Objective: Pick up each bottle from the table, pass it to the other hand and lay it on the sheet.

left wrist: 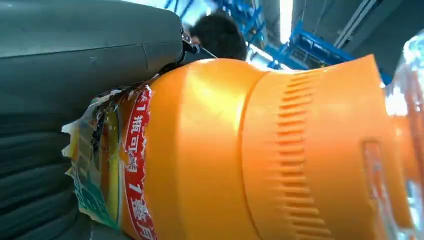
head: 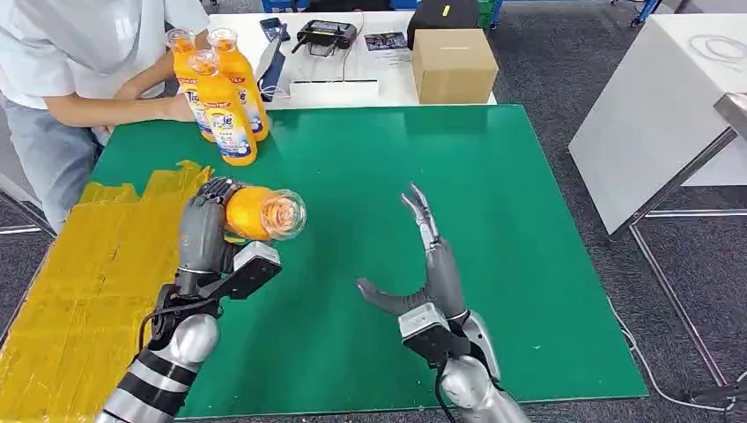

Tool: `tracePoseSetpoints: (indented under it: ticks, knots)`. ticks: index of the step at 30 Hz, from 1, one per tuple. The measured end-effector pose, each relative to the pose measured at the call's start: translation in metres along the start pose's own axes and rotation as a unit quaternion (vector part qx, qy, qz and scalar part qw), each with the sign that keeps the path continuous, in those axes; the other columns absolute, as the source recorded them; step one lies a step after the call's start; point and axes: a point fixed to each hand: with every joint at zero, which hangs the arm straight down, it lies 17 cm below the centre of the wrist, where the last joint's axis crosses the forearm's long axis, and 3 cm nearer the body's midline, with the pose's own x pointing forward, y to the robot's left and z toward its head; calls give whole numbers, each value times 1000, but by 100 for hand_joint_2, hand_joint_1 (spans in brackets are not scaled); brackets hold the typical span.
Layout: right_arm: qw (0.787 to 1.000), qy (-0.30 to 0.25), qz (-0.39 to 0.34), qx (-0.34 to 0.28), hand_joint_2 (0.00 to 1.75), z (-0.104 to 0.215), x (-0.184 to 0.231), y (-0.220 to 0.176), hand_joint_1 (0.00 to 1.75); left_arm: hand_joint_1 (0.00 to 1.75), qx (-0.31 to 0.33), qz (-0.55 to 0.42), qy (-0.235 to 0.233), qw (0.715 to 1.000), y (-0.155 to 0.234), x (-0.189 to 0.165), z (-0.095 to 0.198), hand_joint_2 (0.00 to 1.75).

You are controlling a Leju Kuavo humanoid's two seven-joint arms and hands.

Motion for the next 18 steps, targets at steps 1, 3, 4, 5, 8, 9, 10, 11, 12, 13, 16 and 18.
tracePoseSetpoints:
  ticks: [1, 3, 4, 5, 8, 9, 10, 11, 12, 13, 16, 18]
  knots:
    - [1000, -3, 0, -4, 175, 0, 3, -3, 0, 175, -1, -3, 0, 1000, 0, -1, 0, 175]
    - [1000, -9, 0, -9, 175, -1, 7, -7, 0, 175, -1, -8, 2, 1000, 1, -4, 0, 175]
    - [1000, -11, 0, -11, 175, -1, 9, -9, 0, 175, 0, -9, 3, 1000, 2, -5, 0, 175]
    - [1000, -12, 1, -12, 175, -1, 11, -10, 0, 175, 1, -11, 5, 1000, 3, -7, 0, 175]
    - [1000, -16, 1, -17, 175, -1, 14, -14, 0, 175, 1, -13, 5, 1000, 4, -8, 0, 175]
    - [1000, -17, 1, -17, 175, -1, 14, -15, 0, 175, 1, -14, 5, 1000, 5, -9, 0, 175]
    - [1000, -18, 1, -18, 175, -1, 15, -15, 0, 175, 0, -17, 4, 1000, 4, -9, 0, 175]
    - [1000, -21, 3, -20, 175, -2, 16, -17, 0, 175, -1, -28, 1, 1000, 4, -8, 0, 175]
    - [999, -26, 8, -23, 175, -2, 18, -18, 0, 175, -4, -54, -3, 999, 4, -9, -1, 175]
    - [999, -29, 11, -26, 175, -2, 19, -19, 0, 175, -8, -91, -10, 996, 3, -10, -2, 175]
    - [999, -35, 15, -35, 175, -3, 23, -24, 0, 175, -26, -184, -21, 982, 0, -20, -6, 175]
    - [998, -37, 13, -41, 175, -3, 25, -27, 0, 175, -48, -238, -24, 970, -6, -33, -9, 175]
